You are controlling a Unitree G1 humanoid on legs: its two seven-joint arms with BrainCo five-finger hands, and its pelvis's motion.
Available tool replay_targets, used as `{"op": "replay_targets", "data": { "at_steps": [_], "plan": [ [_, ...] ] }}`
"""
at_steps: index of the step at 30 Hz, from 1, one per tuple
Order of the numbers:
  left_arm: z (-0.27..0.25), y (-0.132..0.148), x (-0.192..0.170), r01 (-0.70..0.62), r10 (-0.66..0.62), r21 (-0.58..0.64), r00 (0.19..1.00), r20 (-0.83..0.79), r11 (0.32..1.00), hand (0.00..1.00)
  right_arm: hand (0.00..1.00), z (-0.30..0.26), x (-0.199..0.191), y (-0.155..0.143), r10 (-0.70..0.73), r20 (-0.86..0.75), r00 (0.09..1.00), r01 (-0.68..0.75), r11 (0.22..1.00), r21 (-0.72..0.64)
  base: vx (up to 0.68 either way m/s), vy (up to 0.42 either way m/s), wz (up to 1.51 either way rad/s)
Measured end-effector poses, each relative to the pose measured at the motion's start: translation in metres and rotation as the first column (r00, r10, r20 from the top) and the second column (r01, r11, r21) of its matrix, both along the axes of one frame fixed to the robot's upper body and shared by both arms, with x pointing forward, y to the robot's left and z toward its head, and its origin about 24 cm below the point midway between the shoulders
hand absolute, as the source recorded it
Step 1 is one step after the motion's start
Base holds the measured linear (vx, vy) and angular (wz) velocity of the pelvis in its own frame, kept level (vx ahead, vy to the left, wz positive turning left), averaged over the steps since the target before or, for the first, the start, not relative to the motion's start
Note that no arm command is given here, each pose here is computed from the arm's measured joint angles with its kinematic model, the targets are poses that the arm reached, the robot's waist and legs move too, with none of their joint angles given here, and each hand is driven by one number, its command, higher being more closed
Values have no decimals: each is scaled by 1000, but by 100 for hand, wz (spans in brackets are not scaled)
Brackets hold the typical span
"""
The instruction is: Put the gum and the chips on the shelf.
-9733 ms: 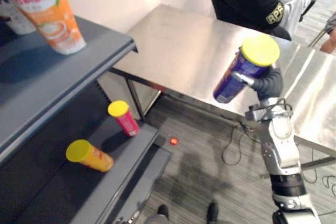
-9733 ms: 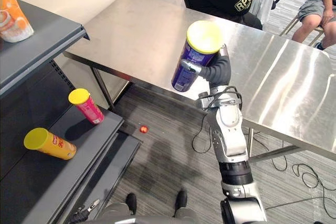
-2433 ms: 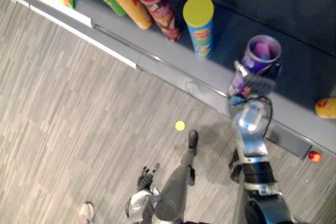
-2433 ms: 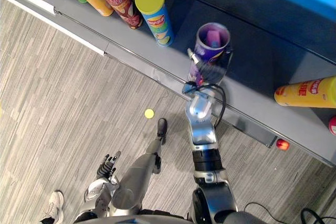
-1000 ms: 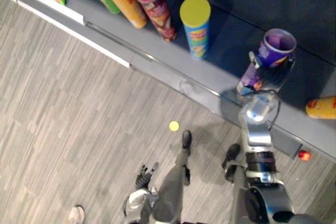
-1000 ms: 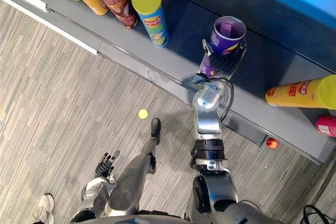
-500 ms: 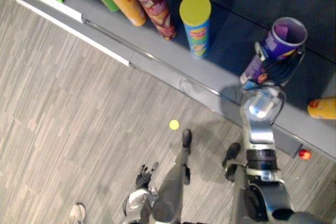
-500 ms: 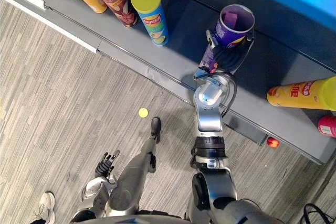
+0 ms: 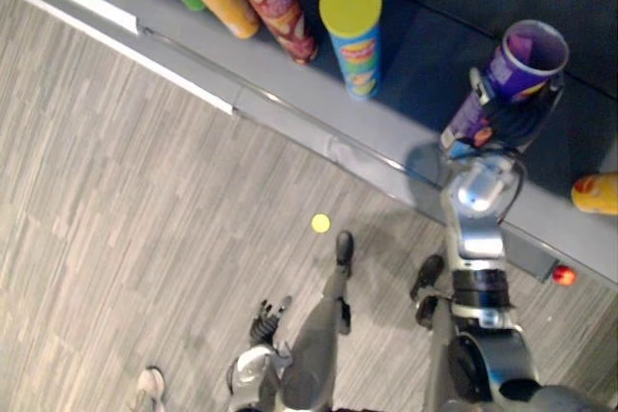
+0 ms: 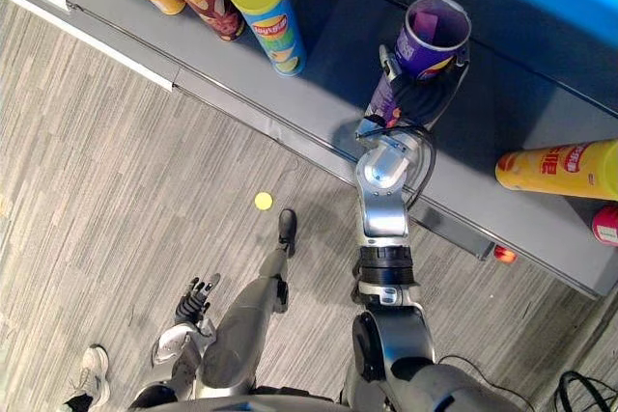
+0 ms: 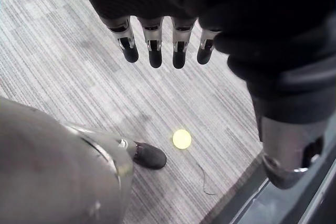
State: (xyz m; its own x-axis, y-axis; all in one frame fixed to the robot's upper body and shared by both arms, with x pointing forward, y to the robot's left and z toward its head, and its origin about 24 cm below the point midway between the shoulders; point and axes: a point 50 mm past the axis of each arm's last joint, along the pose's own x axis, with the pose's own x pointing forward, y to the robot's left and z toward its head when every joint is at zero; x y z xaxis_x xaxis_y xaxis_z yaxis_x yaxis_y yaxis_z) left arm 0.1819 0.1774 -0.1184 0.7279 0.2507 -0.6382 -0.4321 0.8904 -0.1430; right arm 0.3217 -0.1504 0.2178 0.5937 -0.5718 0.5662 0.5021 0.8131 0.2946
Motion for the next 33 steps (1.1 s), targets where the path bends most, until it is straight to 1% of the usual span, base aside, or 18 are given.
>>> {"op": "replay_targets", "data": {
  "at_steps": [5, 6, 8, 13, 16, 19, 25, 30, 33],
  "plan": [
    [0, 0, 0, -1, 1, -2, 1000, 3, 1000, 0, 100, 2, -1, 0, -7, 17, 1000, 7, 1000, 7, 0, 0, 0],
    [0, 0, 0, -2, 2, -2, 1000, 3, 1000, 0, 0, 2, -1, 0, -7, 19, 1000, 7, 1000, 6, 0, 0, 0],
    [0, 0, 0, -1, 1, -2, 1000, 3, 1000, 0, 0, 1, 0, 0, -5, 11, 1000, 5, 1000, 5, 0, 0, 0],
    [0, -1, 0, 0, 0, -5, 1000, 3, 1000, 0, 0, -23, 3, -1, -9, -83, 996, 10, 1000, 4, 0, 0, 0],
    [0, -2, 0, -1, 1, -7, 1000, 2, 1000, 0, 0, -33, 1, -2, -8, -114, 993, 8, 1000, -2, 0, 0, 0],
    [0, -1, 0, -5, 5, -9, 1000, 0, 1000, 0, 0, -49, -2, 2, 20, -169, 985, -25, 999, -31, 0, 0, 0],
    [-2, -2, -2, -19, 19, -25, 1000, -12, 1000, 0, 0, -84, -12, 16, 105, -288, 952, -135, 987, -85, 4, -7, -1],
    [-7, 3, -8, -31, 30, -18, 998, -49, 999, 0, 0, -97, -18, 20, 136, -334, 933, -176, 980, -95, 35, -18, -8],
    [-9, 8, -11, -28, 28, -4, 997, -67, 1000, 0, 0, -107, -22, 17, 137, -366, 920, -182, 979, -91, 54, -20, -8]
  ]
}}
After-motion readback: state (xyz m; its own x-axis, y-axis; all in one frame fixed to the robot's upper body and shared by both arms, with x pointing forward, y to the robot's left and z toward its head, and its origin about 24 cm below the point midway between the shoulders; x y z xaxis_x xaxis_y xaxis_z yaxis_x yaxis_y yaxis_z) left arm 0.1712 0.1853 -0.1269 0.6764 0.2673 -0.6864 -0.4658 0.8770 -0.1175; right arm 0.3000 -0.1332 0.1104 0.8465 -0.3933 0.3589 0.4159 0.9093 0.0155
